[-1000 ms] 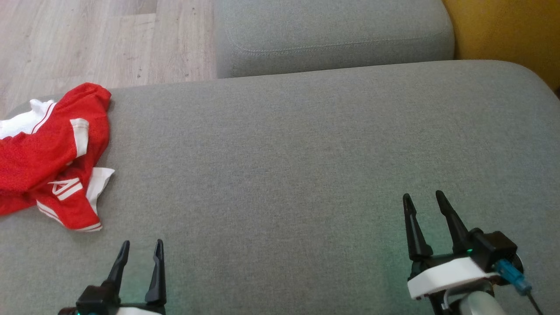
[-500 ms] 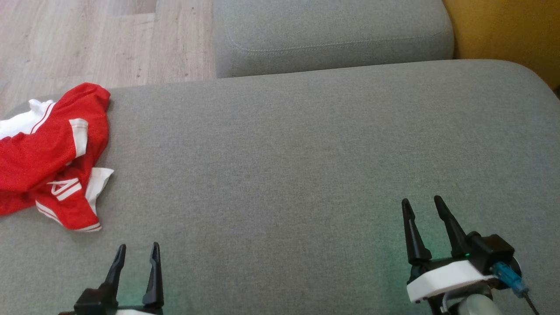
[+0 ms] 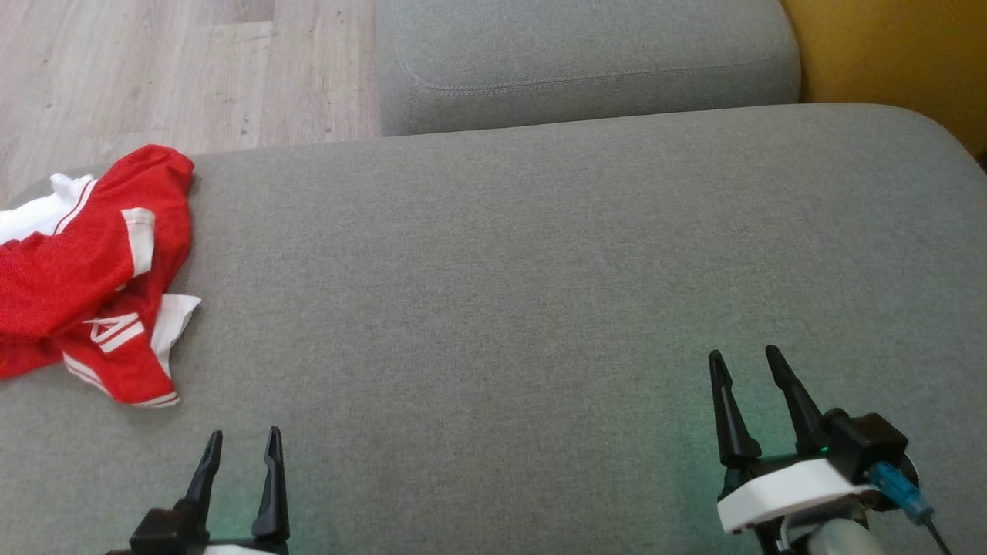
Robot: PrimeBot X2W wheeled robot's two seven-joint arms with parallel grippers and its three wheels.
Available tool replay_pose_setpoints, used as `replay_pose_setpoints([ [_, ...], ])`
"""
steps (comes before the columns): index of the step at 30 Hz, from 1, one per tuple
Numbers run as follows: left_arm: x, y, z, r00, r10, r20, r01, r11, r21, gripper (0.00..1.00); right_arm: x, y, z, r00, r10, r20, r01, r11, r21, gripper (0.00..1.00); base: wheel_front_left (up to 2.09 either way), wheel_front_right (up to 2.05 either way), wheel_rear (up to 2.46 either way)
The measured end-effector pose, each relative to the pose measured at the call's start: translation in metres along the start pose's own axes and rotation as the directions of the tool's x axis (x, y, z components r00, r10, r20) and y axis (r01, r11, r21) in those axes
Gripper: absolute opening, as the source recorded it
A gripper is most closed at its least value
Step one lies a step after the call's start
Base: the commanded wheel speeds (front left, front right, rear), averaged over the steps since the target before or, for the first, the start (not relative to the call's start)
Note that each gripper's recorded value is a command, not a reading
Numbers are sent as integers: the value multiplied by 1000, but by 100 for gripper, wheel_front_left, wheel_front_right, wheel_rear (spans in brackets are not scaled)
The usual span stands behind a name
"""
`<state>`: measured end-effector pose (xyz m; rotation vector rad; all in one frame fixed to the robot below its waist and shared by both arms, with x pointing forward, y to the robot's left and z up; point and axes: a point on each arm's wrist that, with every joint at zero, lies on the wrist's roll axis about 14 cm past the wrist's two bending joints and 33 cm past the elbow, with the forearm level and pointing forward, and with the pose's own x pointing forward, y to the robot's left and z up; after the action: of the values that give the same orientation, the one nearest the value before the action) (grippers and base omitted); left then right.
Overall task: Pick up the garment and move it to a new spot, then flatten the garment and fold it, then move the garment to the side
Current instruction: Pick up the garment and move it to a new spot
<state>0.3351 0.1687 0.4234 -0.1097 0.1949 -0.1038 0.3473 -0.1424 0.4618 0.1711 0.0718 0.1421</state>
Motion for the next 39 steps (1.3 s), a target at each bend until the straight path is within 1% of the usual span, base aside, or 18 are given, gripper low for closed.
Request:
replay_pose_setpoints([
  [3,-2,1,0,1000,5,1,-5,1000,-1,100,2,3,0,1000,9,0,-9,1000,-1,100,0,0,0],
  [8,-12,11,1,999,38,11,-38,999,-10,100,7,17,-1,998,58,-5,-58,998,-7,100,0,0,0],
  [13,-37,38,2,990,139,34,-138,990,-29,100,13,53,-10,984,173,-36,-173,985,-10,100,0,0,0],
  [17,-68,63,-7,972,234,25,-233,971,-47,100,21,87,-11,960,276,-44,-277,961,-14,100,0,0,0],
  [21,-107,84,-24,942,336,-7,-335,940,-69,100,26,119,-13,927,371,-54,-372,928,-6,100,0,0,0],
  [24,-126,93,-30,923,386,-14,-385,919,-83,100,26,138,-15,903,424,-61,-425,905,-4,100,0,0,0],
  [26,-132,97,-31,915,404,-14,-403,910,-93,100,26,144,-16,895,442,-65,-443,896,-4,100,0,0,0],
  [29,-131,98,-30,915,404,-14,-403,910,-94,100,25,146,-17,892,447,-70,-448,894,-2,100,0,0,0],
  [33,-116,95,-25,928,371,-18,-371,925,-77,100,27,138,-24,901,426,-86,-428,904,1,100,0,0,0],
  [36,-86,98,-6,945,328,-10,-328,943,-51,100,38,134,-28,903,419,-92,-423,906,-19,100,0,0,0],
  [39,-38,109,37,960,276,45,-276,961,-1,100,61,128,-19,908,415,-56,-417,908,-39,100,0,0,0],
])
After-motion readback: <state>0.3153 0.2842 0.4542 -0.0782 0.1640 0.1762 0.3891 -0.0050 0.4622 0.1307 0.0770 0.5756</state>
